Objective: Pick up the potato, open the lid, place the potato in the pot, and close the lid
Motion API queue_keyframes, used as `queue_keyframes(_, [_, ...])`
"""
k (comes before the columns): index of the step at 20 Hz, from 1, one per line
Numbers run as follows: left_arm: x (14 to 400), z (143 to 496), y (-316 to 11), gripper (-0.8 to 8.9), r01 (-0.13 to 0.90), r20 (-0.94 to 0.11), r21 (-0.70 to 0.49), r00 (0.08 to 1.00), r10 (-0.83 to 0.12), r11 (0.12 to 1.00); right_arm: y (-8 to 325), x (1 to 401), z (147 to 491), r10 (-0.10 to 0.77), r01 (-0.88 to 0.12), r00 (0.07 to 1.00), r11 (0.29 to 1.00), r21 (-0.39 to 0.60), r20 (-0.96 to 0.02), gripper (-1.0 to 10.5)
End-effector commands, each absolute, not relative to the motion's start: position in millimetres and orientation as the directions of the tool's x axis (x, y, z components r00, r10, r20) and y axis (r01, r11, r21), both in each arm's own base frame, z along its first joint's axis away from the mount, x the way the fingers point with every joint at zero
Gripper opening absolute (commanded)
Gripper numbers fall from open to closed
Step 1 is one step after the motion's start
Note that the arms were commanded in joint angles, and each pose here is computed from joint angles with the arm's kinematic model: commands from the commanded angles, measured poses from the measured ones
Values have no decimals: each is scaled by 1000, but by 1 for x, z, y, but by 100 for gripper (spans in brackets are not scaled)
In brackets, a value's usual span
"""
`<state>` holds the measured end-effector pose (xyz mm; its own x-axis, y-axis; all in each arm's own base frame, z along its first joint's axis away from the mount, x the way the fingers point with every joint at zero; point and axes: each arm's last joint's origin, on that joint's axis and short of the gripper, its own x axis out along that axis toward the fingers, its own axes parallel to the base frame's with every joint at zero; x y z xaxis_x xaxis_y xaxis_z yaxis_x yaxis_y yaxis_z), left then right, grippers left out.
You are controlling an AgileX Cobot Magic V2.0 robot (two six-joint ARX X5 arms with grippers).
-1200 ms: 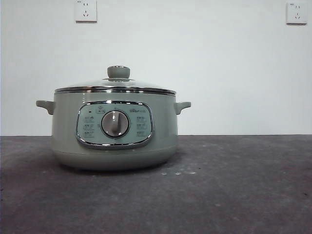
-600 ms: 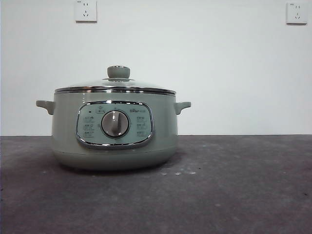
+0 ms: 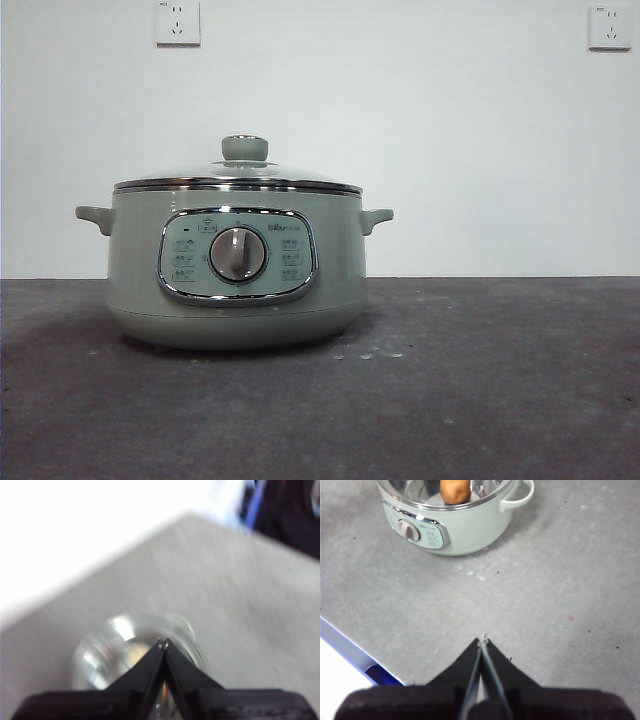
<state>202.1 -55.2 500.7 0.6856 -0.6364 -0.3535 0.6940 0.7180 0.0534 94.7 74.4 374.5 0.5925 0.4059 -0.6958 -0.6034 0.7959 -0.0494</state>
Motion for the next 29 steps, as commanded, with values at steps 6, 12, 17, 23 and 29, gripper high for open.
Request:
queue_keyframes(6, [129, 440, 3, -4, 440, -144, 212, 897, -417, 873, 75, 96, 372, 401, -597, 593, 801, -47, -698, 0])
queue_keyframes(12, [109, 289, 5, -4, 363, -139, 183, 930, -341, 914, 77, 98, 371, 397, -598, 587, 800, -47, -706, 0])
queue_keyframes(17, [99, 213, 3, -4, 355, -142, 136, 931, -337, 925, 77, 98, 371, 396, -598, 587, 800, -47, -706, 0])
queue_keyframes(23, [92, 176, 2, -4, 279, -124, 105, 956, -266, 954, 77, 98, 371, 396, -598, 587, 800, -47, -706, 0])
queue_keyframes(29, [94, 155, 1, -4, 166, -161, 28, 974, -159, 986, 77, 98, 371, 396, -598, 586, 800, -47, -707, 0])
